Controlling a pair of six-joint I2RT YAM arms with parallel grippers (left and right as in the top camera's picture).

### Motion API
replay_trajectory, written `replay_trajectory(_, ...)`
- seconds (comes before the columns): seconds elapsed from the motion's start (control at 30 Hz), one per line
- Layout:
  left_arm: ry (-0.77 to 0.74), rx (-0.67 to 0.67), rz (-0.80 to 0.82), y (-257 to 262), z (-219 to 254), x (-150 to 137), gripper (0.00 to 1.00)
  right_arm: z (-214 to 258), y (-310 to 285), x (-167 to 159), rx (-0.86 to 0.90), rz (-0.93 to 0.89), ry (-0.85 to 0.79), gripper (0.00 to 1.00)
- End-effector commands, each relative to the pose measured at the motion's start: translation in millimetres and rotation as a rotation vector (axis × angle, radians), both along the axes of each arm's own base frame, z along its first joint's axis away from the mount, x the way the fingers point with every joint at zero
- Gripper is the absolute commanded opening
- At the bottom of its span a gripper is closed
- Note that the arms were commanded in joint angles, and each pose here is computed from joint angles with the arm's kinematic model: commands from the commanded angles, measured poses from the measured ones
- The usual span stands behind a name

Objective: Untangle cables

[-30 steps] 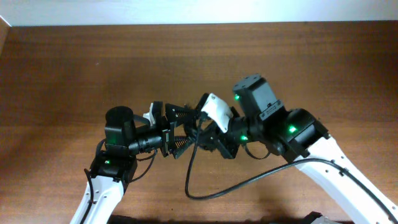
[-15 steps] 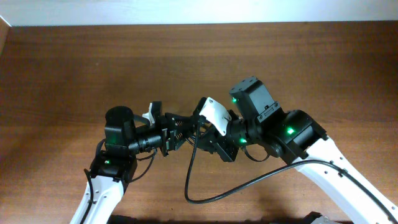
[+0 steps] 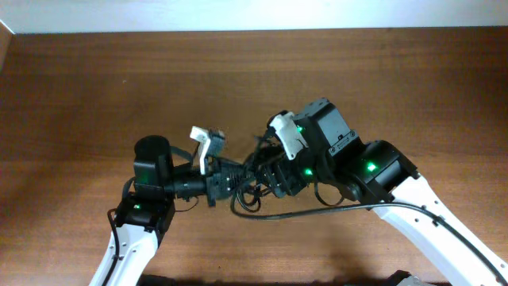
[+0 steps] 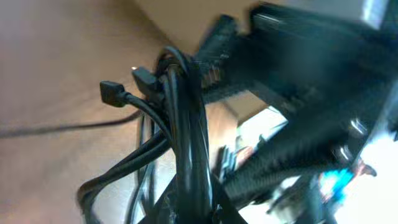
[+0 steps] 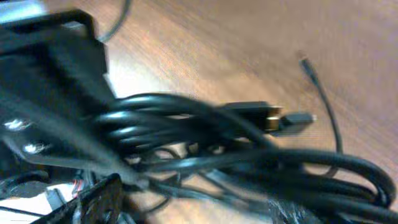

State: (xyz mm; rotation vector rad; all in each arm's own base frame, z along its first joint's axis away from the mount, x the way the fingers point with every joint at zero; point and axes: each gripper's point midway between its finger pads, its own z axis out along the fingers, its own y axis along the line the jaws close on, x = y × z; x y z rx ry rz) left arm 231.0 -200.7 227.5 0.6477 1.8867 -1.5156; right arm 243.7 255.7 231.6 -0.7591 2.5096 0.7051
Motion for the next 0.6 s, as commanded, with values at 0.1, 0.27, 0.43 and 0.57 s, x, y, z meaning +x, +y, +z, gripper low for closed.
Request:
replay_trajectory(0.1,-0.455,-0.003,-0.172,-4.1,12.8,-20.6,0.00,36.5,-36.1,17.5,0.096,-0.261,0.010,0.74)
replay_trajectory(0.27,-0.535,-0.023,-0.174,-5.0,26.0,-17.8,0.00,37.7,-45.9,29.4,0.066,-0.332,-0.039,0.74)
replay_trajectory(0.43,-0.670,-0.132,-0.221,-5.3,86.2,-30.3,0.00,19.6,-89.5,39.2,-0.135,-0.479,-0.089,0.74)
replay_trajectory(0.57,-0.693,-0.166,-0.175,-3.7,107.8,-30.4,0.00,-1.7,-140.3,24.3,-0.245,-0.605,0.058,0.66)
